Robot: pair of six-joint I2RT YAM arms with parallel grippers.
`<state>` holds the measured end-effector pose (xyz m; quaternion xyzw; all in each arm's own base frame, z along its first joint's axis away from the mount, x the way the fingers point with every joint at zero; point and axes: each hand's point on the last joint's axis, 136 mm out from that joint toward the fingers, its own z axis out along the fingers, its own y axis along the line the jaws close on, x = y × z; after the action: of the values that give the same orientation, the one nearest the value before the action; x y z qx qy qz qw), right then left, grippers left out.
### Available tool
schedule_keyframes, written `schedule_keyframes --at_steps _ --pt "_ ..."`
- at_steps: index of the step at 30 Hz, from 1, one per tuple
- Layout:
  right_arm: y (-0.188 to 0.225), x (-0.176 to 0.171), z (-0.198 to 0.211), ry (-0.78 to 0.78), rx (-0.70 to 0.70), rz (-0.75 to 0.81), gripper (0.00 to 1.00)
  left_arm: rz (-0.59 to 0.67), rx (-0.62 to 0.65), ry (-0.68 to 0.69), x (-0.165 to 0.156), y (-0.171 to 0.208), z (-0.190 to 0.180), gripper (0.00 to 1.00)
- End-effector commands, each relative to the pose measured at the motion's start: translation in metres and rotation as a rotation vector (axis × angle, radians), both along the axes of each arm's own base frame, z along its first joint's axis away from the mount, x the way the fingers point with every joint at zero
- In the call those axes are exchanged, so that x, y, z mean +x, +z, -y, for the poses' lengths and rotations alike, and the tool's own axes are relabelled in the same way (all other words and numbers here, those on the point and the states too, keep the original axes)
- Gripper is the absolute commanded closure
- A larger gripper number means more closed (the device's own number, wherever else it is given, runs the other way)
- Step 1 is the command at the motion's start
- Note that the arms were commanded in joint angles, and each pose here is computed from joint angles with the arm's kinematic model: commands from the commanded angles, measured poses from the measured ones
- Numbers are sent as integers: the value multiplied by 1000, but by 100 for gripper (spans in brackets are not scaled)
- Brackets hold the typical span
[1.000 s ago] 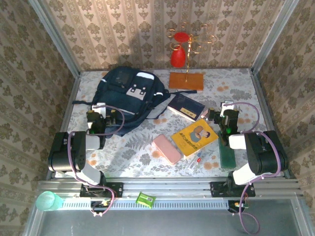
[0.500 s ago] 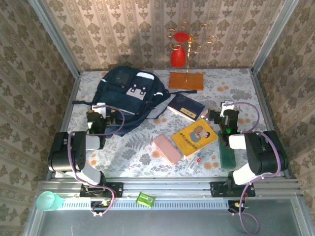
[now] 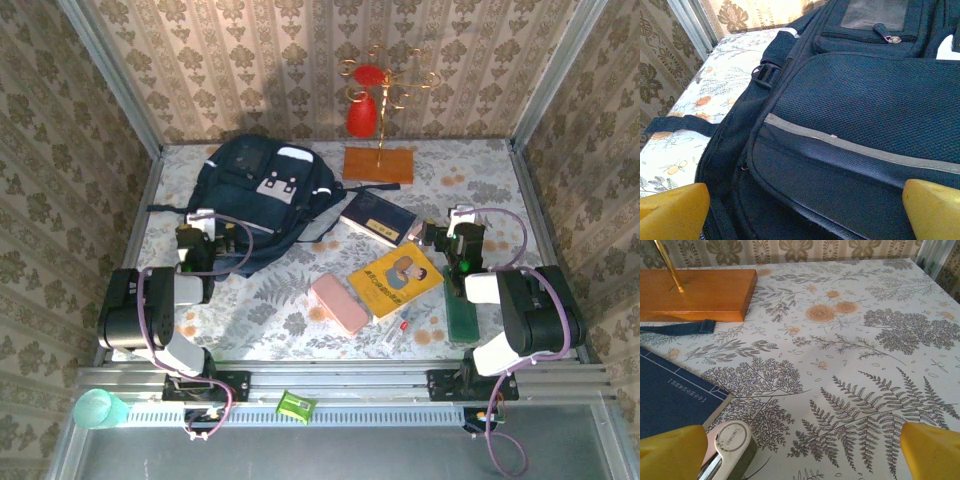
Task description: Pack the student bag
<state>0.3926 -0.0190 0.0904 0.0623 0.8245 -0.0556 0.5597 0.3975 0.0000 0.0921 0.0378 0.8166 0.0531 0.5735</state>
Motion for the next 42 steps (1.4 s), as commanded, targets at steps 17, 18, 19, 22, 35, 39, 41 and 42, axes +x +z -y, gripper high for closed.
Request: schedule_keyframes --at_steps 17,18,19,22,35,39,41,42 --pt "119 -31 -52 77 253 47 0 -115 -377 212 -43 59 -7 0" --pt "115 -28 -69 110 242 0 0 -151 -412 186 -43 56 1 0" --pt "113 -25 -86 143 235 -38 0 -192 -434 192 -44 51 3 0" --pt "99 -19 -139 250 247 -152 0 -279 -453 267 -47 37 -10 4" --pt "39 -12 -275 439 328 -453 7 -451 -714 229 -9 -11 -18 17" --pt "27 -13 -272 425 313 -476 7 -520 -717 150 -16 -27 9 40" --pt "23 -13 -270 419 301 -487 6 -537 -737 124 -27 -32 23 52" --pt "20 -13 -270 417 294 -495 6 -535 -746 110 -35 -32 32 54"
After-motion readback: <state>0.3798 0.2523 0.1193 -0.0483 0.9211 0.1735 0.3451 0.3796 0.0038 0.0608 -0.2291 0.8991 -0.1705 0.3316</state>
